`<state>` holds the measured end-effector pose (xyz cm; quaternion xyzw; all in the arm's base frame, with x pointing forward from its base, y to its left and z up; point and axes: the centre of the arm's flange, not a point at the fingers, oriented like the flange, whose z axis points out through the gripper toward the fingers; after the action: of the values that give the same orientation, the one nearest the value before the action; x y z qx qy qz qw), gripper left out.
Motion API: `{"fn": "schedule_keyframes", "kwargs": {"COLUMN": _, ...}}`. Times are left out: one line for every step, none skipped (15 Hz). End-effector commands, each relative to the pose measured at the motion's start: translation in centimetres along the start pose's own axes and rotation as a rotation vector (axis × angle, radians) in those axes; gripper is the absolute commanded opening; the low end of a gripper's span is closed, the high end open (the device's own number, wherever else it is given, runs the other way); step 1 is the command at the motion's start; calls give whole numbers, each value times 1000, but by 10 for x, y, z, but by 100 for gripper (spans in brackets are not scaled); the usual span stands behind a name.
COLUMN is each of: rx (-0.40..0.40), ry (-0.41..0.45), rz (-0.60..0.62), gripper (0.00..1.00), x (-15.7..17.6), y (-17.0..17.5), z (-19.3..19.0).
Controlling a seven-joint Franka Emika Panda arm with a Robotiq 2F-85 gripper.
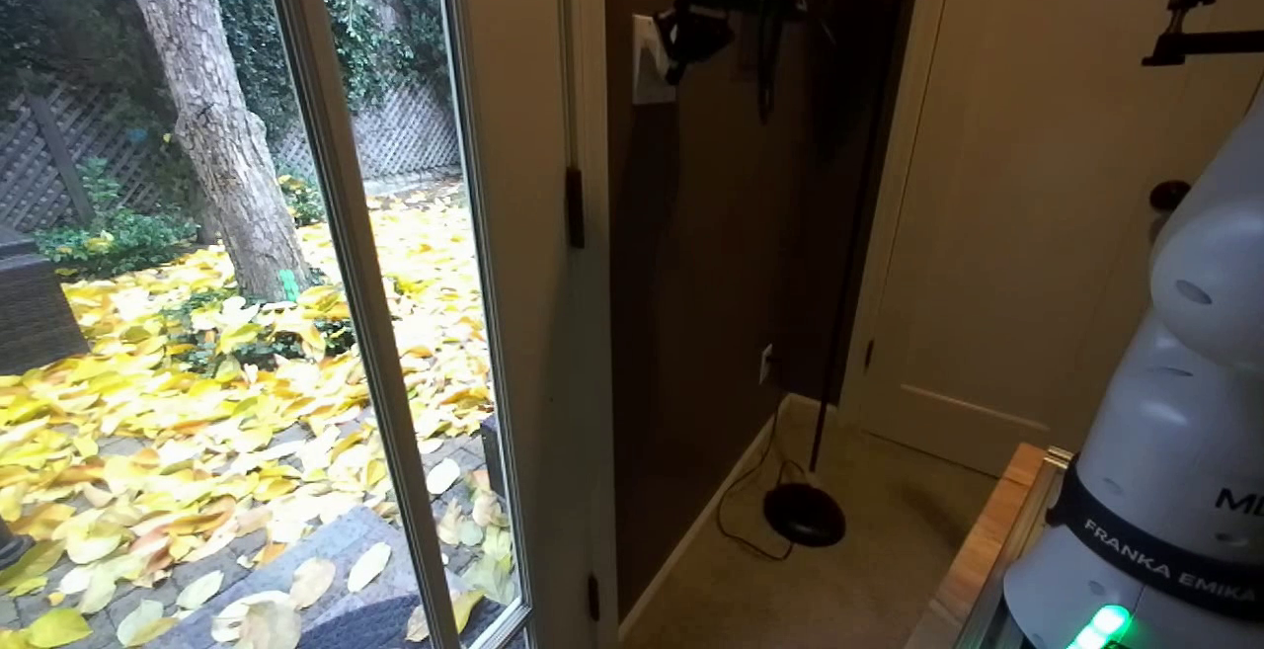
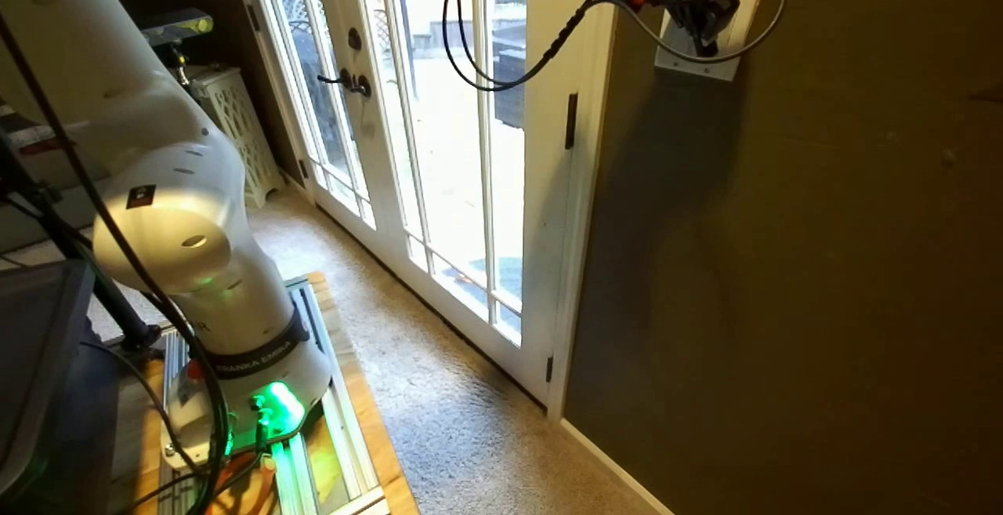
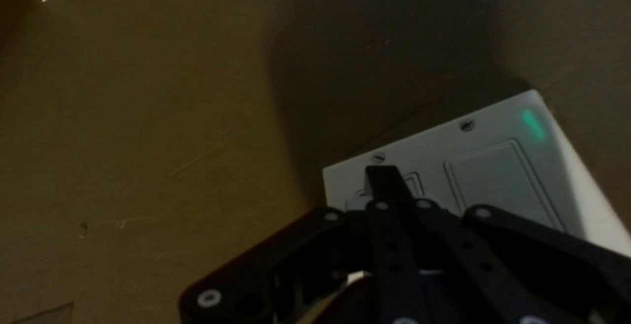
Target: Turn on the light
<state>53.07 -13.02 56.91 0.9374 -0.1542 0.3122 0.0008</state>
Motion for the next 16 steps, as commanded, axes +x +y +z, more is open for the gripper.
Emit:
{"fn": "schedule_keyframes", "kwargs": {"rx": 40, "ry": 47, "rz": 30, "gripper": 2, "x": -4, "y": -8, "z": 8}}
{"fn": "schedule_keyframes", "kwargs": {"rx": 33, "ry": 43, "rz": 23, "gripper": 2, "x": -6, "y": -7, "z": 7}}
{"fn": "schedule_keyframes", "kwargs": {"rx": 15, "ry": 3, "rz": 5, "gripper": 2, "x": -8, "y": -5, "z": 1}}
{"fn": "schedule_keyframes", "kwargs": {"rx": -11, "ry": -11, "rz": -7, "gripper": 2, "x": -7, "y": -2, "z": -4}}
{"fn": "schedule_keyframes", "kwargs": {"rx": -22, "ry": -21, "rz": -19, "gripper": 3, "x": -7, "y": 0, "z": -9}}
{"fn": "schedule_keyframes", "kwargs": {"rx": -42, "ry": -41, "rz": -25, "gripper": 2, "x": -6, "y": 3, "z": -14}}
{"fn": "schedule_keyframes", "kwargs": {"rx": -59, "ry": -48, "rz": -38, "gripper": 2, "x": -6, "y": 7, "z": -19}}
{"fn": "schedule_keyframes", "kwargs": {"rx": -65, "ry": -90, "rz": -46, "gripper": 2, "x": -6, "y": 11, "z": -28}}
{"fn": "schedule_keyframes", "kwargs": {"rx": -71, "ry": -119, "rz": -56, "gripper": 2, "x": -8, "y": 15, "z": -35}}
{"fn": "schedule_keyframes", "kwargs": {"rx": -82, "ry": -142, "rz": -75, "gripper": 3, "x": -12, "y": 19, "z": -47}}
{"fn": "schedule_keyframes", "kwargs": {"rx": -91, "ry": -170, "rz": -91, "gripper": 3, "x": -15, "y": 23, "z": -60}}
{"fn": "schedule_keyframes", "kwargs": {"rx": -89, "ry": -206, "rz": -112, "gripper": 3, "x": -19, "y": 26, "z": -74}}
{"fn": "schedule_keyframes", "kwargs": {"rx": -73, "ry": -230, "rz": -138, "gripper": 4, "x": -26, "y": 28, "z": -89}}
{"fn": "schedule_keyframes", "kwargs": {"rx": -73, "ry": -250, "rz": -159, "gripper": 28, "x": -32, "y": 30, "z": -102}}
{"fn": "schedule_keyframes", "kwargs": {"rx": -68, "ry": -273, "rz": -179, "gripper": 29, "x": -41, "y": 32, "z": -115}}
{"fn": "schedule_keyframes", "kwargs": {"rx": -63, "ry": -290, "rz": -197, "gripper": 32, "x": -47, "y": 34, "z": -125}}
